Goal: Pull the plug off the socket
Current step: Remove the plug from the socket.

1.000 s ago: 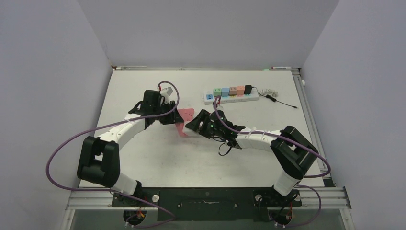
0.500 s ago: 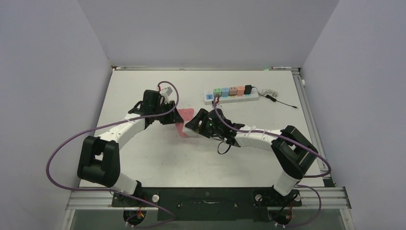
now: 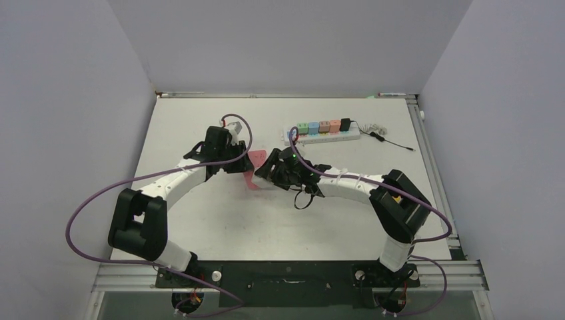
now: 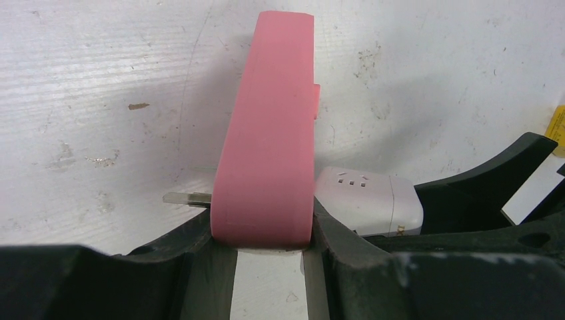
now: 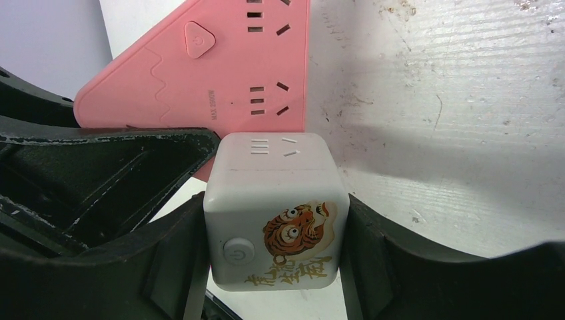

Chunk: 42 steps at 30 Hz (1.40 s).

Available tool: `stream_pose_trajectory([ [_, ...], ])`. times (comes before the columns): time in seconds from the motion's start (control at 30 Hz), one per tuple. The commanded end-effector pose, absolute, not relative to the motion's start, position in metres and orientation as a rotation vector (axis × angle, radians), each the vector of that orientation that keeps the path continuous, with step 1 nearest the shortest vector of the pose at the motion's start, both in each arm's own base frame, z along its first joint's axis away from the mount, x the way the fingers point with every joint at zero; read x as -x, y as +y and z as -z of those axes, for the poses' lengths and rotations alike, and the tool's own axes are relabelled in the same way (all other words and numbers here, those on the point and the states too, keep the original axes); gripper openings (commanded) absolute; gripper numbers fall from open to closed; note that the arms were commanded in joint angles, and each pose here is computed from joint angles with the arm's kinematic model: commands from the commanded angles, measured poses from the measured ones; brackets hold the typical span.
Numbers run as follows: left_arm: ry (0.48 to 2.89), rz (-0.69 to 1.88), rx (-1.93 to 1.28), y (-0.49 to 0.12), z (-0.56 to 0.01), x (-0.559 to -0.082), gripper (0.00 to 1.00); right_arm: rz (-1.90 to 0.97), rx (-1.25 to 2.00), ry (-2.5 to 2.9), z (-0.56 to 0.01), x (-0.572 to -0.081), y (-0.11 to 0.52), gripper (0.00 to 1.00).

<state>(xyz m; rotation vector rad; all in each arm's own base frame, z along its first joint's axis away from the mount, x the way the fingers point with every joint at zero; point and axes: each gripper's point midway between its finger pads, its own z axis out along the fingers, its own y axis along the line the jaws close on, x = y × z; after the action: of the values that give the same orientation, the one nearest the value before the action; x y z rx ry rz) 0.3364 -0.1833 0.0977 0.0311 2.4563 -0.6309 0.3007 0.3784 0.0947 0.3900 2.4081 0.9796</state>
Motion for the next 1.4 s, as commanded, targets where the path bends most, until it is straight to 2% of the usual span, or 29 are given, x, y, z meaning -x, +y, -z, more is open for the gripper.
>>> stream_pose_trajectory([
  [0.0, 2.399, 0.651, -0.142, -0.197, -0.123, -0.331, 0.00, -0.782, -0.465, 2.347, -0.087, -0.329, 0.359, 0.05],
  [0.53, 2.420, 0.755, -0.053, -0.180, -0.120, -0.347, 0.00, -0.989, -0.279, 2.209, -0.123, -0.322, 0.371, 0.05],
  [0.8, 2.434, 0.773, -0.005, -0.169, -0.117, -0.353, 0.00, -1.119, -0.120, 2.201, -0.129, -0.299, 0.378, 0.05],
  [1.37, 2.423, 0.711, -0.030, -0.171, -0.119, -0.349, 0.00, -1.062, -0.253, 2.317, -0.103, -0.306, 0.381, 0.05],
])
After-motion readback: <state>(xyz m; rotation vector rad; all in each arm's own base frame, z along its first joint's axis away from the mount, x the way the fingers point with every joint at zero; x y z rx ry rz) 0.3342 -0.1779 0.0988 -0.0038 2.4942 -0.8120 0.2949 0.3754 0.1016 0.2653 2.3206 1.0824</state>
